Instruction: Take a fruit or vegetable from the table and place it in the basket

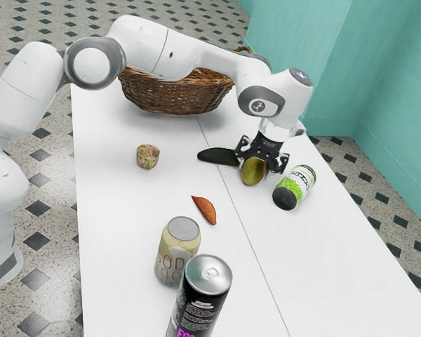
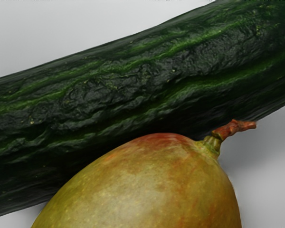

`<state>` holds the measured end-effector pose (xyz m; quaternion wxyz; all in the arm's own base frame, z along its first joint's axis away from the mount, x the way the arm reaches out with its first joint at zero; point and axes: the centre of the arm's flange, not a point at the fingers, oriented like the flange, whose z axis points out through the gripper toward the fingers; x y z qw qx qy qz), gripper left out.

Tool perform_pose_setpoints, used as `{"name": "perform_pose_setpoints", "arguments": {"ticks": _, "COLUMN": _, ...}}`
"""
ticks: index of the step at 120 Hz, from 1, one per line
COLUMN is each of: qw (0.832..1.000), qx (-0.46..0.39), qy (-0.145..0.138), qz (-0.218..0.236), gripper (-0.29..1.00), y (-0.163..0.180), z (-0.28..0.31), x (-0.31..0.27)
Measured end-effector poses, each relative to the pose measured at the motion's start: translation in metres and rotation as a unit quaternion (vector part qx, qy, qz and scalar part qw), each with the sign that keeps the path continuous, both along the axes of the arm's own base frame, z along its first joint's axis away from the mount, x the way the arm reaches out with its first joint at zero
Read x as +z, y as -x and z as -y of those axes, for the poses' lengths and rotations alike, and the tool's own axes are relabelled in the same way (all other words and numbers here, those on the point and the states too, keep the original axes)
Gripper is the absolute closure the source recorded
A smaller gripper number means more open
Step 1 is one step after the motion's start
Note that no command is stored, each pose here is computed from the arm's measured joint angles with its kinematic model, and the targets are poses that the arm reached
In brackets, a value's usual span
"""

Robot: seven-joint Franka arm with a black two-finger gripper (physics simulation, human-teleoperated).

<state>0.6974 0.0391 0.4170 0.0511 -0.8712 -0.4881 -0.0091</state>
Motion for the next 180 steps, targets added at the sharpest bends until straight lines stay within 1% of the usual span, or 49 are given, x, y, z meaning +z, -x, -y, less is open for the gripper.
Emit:
{"name": "perform_pose_setpoints", "arguments": {"ticks": 6, "qw": 1.000, "qx": -0.002, "qy": -0.001, "qz": 0.001, "gripper": 0.26, "y": 0.000, "z": 0.000, "x": 0.000}}
{"name": "perform_pose_setpoints", "arguments": {"ticks": 11, "qw": 1.000, "qx": -0.005, "qy": -0.004, "qz": 0.000, "gripper": 0.27, "y": 0.000, "z": 0.001, "x": -0.002}}
{"name": "perform_pose_setpoints", "arguments": {"ticks": 38, "qw": 1.000, "qx": -0.021, "qy": -0.014, "qz": 0.006, "gripper": 0.28, "y": 0.000, "z": 0.008, "x": -0.001}}
{"name": "perform_pose_setpoints", "arguments": {"ticks": 52, "qw": 0.999, "qx": -0.032, "qy": -0.016, "qz": 0.018, "gripper": 0.30, "y": 0.001, "z": 0.018, "x": 0.015}}
{"name": "perform_pose_setpoints", "arguments": {"ticks": 61, "qw": 0.999, "qx": -0.037, "qy": -0.023, "qz": 0.031, "gripper": 0.31, "y": 0.005, "z": 0.027, "x": 0.038}}
{"name": "perform_pose_setpoints", "arguments": {"ticks": 68, "qw": 0.997, "qx": -0.041, "qy": -0.039, "qz": 0.047, "gripper": 0.31, "y": 0.015, "z": 0.039, "x": 0.079}}
{"name": "perform_pose_setpoints", "arguments": {"ticks": 78, "qw": 0.994, "qx": -0.021, "qy": -0.050, "qz": 0.096, "gripper": 0.29, "y": 0.033, "z": 0.042, "x": 0.184}}
{"name": "perform_pose_setpoints", "arguments": {"ticks": 82, "qw": 0.992, "qx": 0.003, "qy": -0.054, "qz": 0.110, "gripper": 0.30, "y": 0.044, "z": 0.023, "x": 0.221}}
{"name": "perform_pose_setpoints", "arguments": {"ticks": 87, "qw": 0.991, "qx": 0.035, "qy": -0.062, "qz": 0.117, "gripper": 0.31, "y": 0.058, "z": -0.009, "x": 0.253}}
{"name": "perform_pose_setpoints", "arguments": {"ticks": 98, "qw": 0.986, "qx": 0.100, "qy": -0.079, "qz": 0.103, "gripper": 0.31, "y": 0.089, "z": -0.079, "x": 0.286}}
{"name": "perform_pose_setpoints", "arguments": {"ticks": 111, "qw": 0.980, "qx": 0.163, "qy": -0.087, "qz": 0.069, "gripper": 0.33, "y": 0.121, "z": -0.160, "x": 0.289}}
{"name": "perform_pose_setpoints", "arguments": {"ticks": 124, "qw": 0.974, "qx": 0.205, "qy": -0.092, "qz": 0.039, "gripper": 0.33, "y": 0.146, "z": -0.221, "x": 0.279}}
{"name": "perform_pose_setpoints", "arguments": {"ticks": 141, "qw": 0.971, "qx": 0.225, "qy": -0.080, "qz": -0.016, "gripper": 0.39, "y": 0.149, "z": -0.277, "x": 0.221}}
{"name": "perform_pose_setpoints", "arguments": {"ticks": 152, "qw": 0.972, "qx": 0.223, "qy": -0.070, "qz": -0.030, "gripper": 0.42, "y": 0.150, "z": -0.289, "x": 0.200}}
{"name": "perform_pose_setpoints", "arguments": {"ticks": 154, "qw": 0.972, "qx": 0.222, "qy": -0.068, "qz": -0.031, "gripper": 0.40, "y": 0.149, "z": -0.290, "x": 0.198}}
{"name": "perform_pose_setpoints", "arguments": {"ticks": 167, "qw": 0.972, "qx": 0.227, "qy": -0.051, "qz": -0.030, "gripper": 0.20, "y": 0.153, "z": -0.299, "x": 0.192}}
{"name": "perform_pose_setpoints", "arguments": {"ticks": 174, "qw": 0.973, "qx": 0.226, "qy": -0.046, "qz": -0.026, "gripper": 0.13, "y": 0.155, "z": -0.297, "x": 0.196}}
{"name": "perform_pose_setpoints", "arguments": {"ticks": 180, "qw": 0.975, "qx": 0.220, "qy": -0.031, "qz": -0.020, "gripper": 0.09, "y": 0.153, "z": -0.295, "x": 0.197}}
